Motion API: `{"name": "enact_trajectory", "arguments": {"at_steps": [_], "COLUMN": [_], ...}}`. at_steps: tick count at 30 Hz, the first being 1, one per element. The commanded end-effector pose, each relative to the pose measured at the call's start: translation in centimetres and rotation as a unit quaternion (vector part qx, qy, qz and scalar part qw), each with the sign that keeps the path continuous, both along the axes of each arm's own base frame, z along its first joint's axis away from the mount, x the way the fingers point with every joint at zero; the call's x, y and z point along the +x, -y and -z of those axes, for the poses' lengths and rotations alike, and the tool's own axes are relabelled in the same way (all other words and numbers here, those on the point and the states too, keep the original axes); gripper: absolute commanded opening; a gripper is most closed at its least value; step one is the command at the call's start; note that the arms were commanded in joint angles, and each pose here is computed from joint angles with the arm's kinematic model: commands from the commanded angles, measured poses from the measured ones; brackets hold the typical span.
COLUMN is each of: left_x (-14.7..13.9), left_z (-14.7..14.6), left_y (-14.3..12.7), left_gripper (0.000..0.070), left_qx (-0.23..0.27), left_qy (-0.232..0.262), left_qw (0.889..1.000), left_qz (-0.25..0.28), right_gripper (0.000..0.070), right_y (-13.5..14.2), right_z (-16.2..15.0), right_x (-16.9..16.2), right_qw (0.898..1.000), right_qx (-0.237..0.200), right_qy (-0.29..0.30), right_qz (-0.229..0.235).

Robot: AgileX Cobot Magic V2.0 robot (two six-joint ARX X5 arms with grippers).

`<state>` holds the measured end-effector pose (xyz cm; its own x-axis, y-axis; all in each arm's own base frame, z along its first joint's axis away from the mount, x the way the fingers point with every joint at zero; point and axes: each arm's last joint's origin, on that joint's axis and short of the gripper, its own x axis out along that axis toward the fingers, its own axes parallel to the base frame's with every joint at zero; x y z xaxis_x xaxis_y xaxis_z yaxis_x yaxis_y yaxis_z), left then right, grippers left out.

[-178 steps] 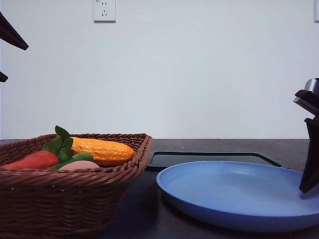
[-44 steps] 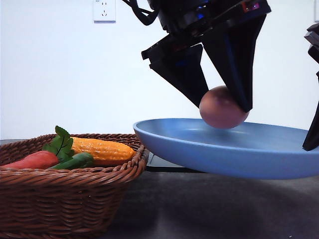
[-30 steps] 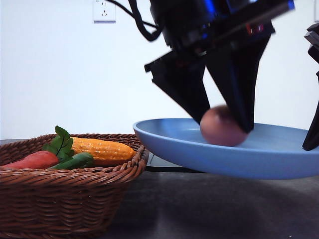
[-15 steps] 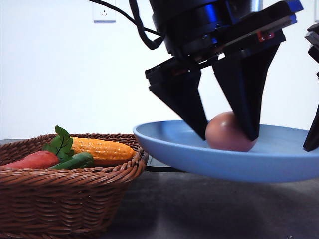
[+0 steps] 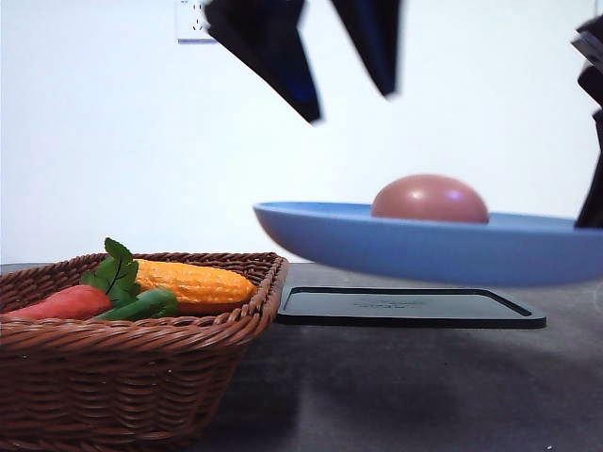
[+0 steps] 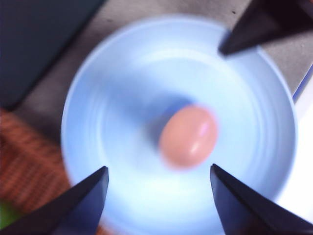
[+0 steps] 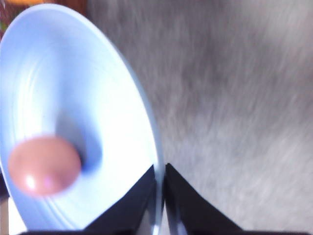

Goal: Transfer egg from basket to plate and serve

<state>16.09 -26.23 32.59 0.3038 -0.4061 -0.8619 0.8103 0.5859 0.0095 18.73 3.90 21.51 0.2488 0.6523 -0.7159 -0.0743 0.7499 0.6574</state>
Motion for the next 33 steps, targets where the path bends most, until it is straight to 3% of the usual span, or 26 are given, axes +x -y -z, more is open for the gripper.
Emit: {"name": "enact_trajectory", "arguments": {"at_steps": [1, 10, 19, 27, 33], "left_x": [-0.2, -1.9, -4.7, -6.0, -6.1], "left_z": [-1.2, -6.5, -10.0, -11.0, -11.0], "left_y": [-0.6, -7.6, -13.2, -14.9, -14.9], "left_gripper": [0.0426, 0.0426, 0.0426, 0.0426, 0.0426], "left_qx": [-0.004, -0.063, -0.132, -0.158, -0.159], "left_qy": [0.018, 0.066, 0.120, 0.142, 0.141], "left_qw": [1.000, 0.995, 0.981, 0.974, 0.974], "left_qz": [0.005, -0.041, -0.073, -0.082, -0.083], "right_gripper": [0.0000, 0.0000, 0.0000, 0.0000, 0.0000], "right_y": [0.0, 0.7, 2.2, 2.5, 2.6], "right_z": [-0.6, -1.5, 0.4, 3.3, 4.8], "right_x": [1.0, 7.5, 16.3, 22.3, 24.4], "right_qw": [1.000, 1.000, 0.999, 0.999, 0.998], "right_qx": [-0.002, -0.012, -0.023, -0.021, -0.020], "right_qy": [0.008, -0.008, -0.024, -0.031, -0.037], "right_qz": [-0.011, -0.003, 0.023, 0.032, 0.036]}}
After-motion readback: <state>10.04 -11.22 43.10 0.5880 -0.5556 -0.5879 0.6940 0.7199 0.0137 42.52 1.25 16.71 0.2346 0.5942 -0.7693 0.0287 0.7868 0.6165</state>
